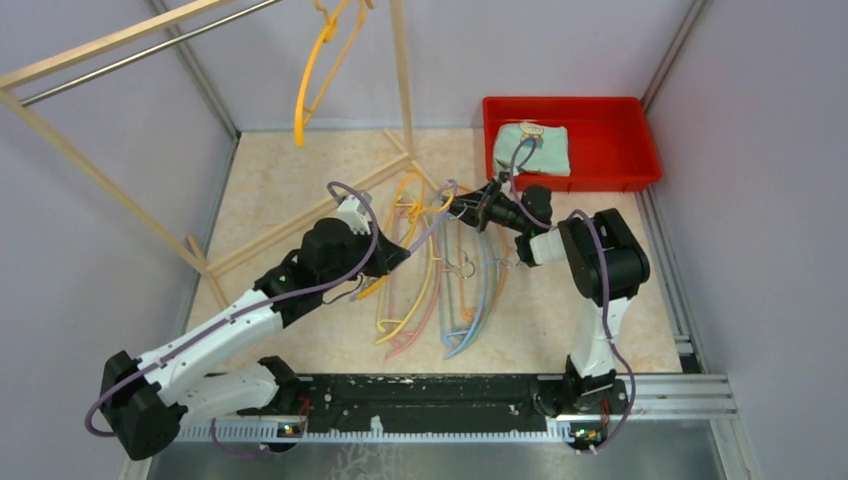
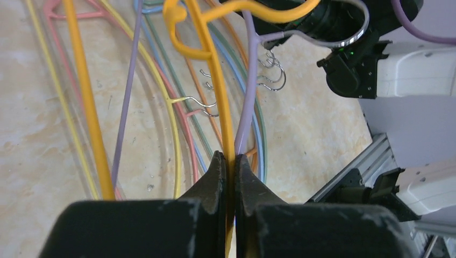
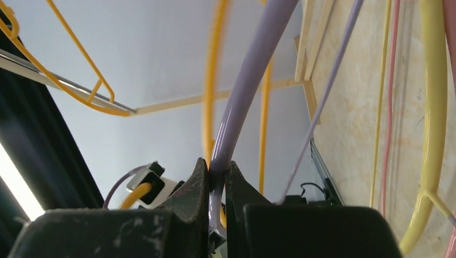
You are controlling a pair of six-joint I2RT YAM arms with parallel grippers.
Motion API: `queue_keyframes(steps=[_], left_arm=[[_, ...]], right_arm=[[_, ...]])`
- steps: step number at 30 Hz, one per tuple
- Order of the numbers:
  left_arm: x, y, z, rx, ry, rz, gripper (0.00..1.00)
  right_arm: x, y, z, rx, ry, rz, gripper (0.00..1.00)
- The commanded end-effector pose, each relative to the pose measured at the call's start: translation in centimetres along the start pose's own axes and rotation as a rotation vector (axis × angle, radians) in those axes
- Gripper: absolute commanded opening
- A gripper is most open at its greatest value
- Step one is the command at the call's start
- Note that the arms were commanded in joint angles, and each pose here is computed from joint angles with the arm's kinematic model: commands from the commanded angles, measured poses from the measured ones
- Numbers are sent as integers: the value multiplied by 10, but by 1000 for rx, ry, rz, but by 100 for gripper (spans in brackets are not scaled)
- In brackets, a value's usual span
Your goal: Organize the hangers
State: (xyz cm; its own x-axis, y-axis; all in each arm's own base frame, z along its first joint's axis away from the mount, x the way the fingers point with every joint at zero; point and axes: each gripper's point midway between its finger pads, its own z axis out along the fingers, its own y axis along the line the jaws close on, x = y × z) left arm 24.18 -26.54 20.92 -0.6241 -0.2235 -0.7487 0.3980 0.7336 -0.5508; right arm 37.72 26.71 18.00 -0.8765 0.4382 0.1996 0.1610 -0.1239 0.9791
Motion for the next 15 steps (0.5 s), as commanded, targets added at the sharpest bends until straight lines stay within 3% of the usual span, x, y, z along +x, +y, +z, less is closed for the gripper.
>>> queue_keyframes(steps=[1,15], left_arm=[[-28,28,-27,-168,-163,-122,0],[-38,70,-67,-401,-305,-318,0]], right_arm=[[-36,25,-20,-17,-135,-232,0],[-35,16,-18,54,-101,-286,0]])
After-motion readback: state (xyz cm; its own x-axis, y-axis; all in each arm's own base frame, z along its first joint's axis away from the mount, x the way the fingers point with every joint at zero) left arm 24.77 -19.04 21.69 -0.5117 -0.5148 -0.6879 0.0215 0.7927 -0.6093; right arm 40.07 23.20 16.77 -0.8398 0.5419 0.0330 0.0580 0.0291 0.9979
